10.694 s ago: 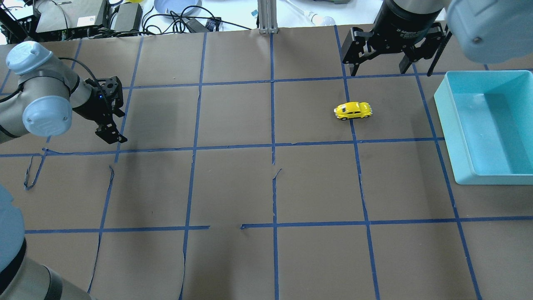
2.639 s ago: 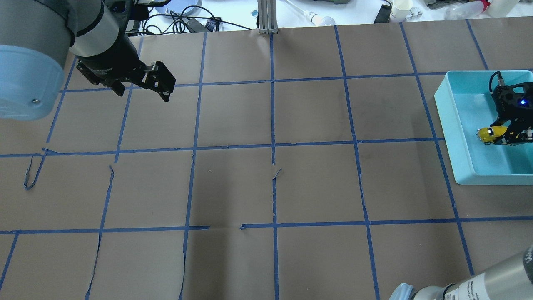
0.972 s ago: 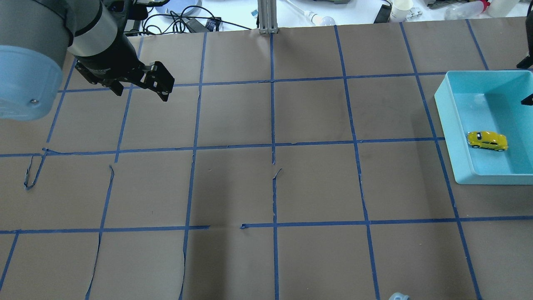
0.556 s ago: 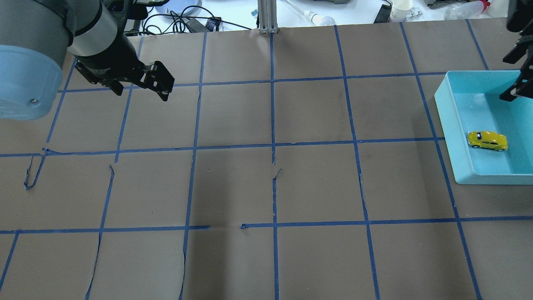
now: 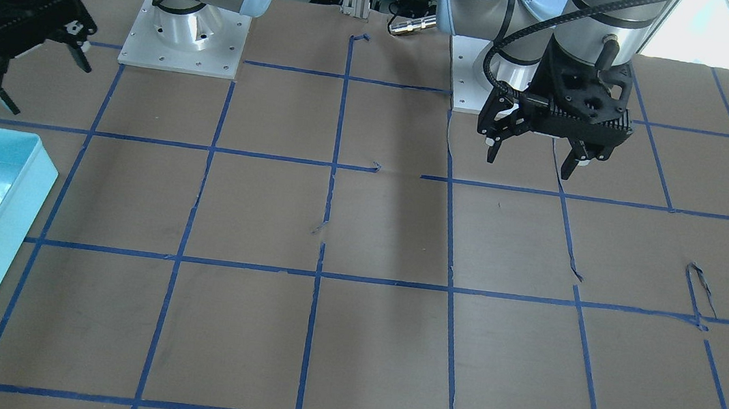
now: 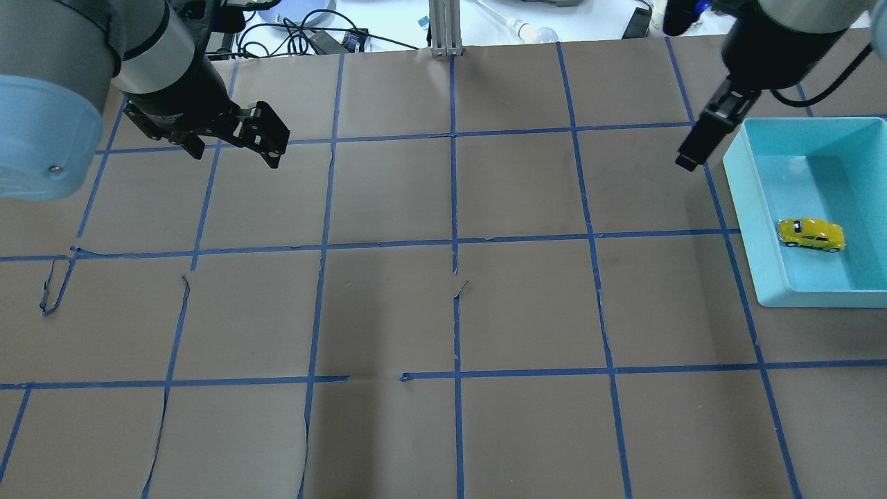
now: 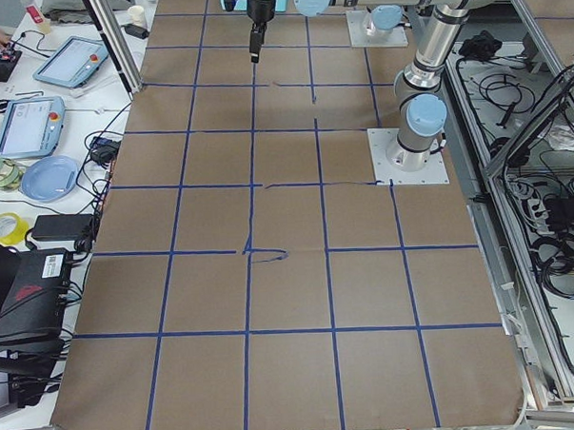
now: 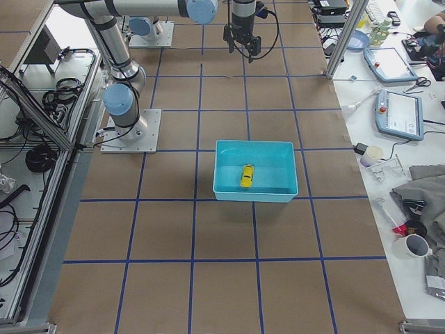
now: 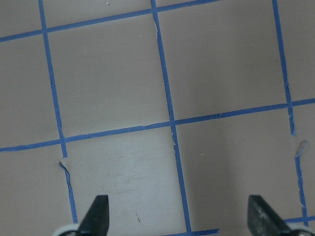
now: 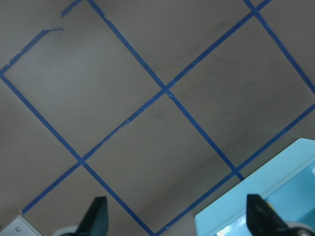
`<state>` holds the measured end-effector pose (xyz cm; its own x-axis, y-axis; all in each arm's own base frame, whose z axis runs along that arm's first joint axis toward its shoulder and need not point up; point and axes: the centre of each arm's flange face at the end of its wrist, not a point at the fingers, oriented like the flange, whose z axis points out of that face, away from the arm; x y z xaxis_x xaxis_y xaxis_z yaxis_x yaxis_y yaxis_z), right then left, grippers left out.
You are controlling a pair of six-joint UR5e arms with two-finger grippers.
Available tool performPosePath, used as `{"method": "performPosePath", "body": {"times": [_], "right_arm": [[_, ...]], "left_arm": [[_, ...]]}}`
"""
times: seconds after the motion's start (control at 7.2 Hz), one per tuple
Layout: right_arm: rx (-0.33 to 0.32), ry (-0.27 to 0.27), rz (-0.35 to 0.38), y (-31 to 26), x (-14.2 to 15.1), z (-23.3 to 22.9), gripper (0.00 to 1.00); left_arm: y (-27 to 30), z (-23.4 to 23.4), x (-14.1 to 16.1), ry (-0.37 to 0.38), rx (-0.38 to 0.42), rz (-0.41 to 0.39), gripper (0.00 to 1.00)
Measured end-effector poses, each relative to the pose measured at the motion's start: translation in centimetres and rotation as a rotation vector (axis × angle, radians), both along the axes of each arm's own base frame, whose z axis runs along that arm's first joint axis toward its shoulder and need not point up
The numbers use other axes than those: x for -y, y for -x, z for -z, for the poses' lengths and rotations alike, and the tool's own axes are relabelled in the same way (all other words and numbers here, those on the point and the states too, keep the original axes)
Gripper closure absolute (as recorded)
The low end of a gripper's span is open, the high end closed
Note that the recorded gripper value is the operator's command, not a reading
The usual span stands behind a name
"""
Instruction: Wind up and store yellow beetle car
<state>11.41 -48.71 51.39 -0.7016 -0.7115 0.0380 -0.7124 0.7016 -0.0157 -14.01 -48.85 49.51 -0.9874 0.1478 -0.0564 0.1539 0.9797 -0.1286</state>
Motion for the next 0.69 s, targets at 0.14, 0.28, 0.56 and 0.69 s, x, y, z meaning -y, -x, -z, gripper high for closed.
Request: {"method": "performPosePath", "body": {"times": [0.14, 0.28, 0.56, 0.69], "right_arm": [[-0.007, 0.010, 0.104, -3.4, -0.4, 0.4, 0.00], [-0.005, 0.029, 0.236, -5.4, -0.4, 0.7, 0.00], [0.011, 0.072, 0.473, -6.5, -0.1, 0.6, 0.00], [0.021, 0.087, 0.574, -6.3, 0.1, 0.6, 0.00]], "left_arm": [[0.0, 0.0, 0.0, -0.001, 0.001, 0.000, 0.00], [0.0, 0.0, 0.0, -0.002, 0.001, 0.000, 0.00], [0.0, 0.1, -0.1, -0.003, 0.002, 0.000, 0.00], [0.0, 0.1, -0.1, -0.003, 0.002, 0.000, 0.00]]}}
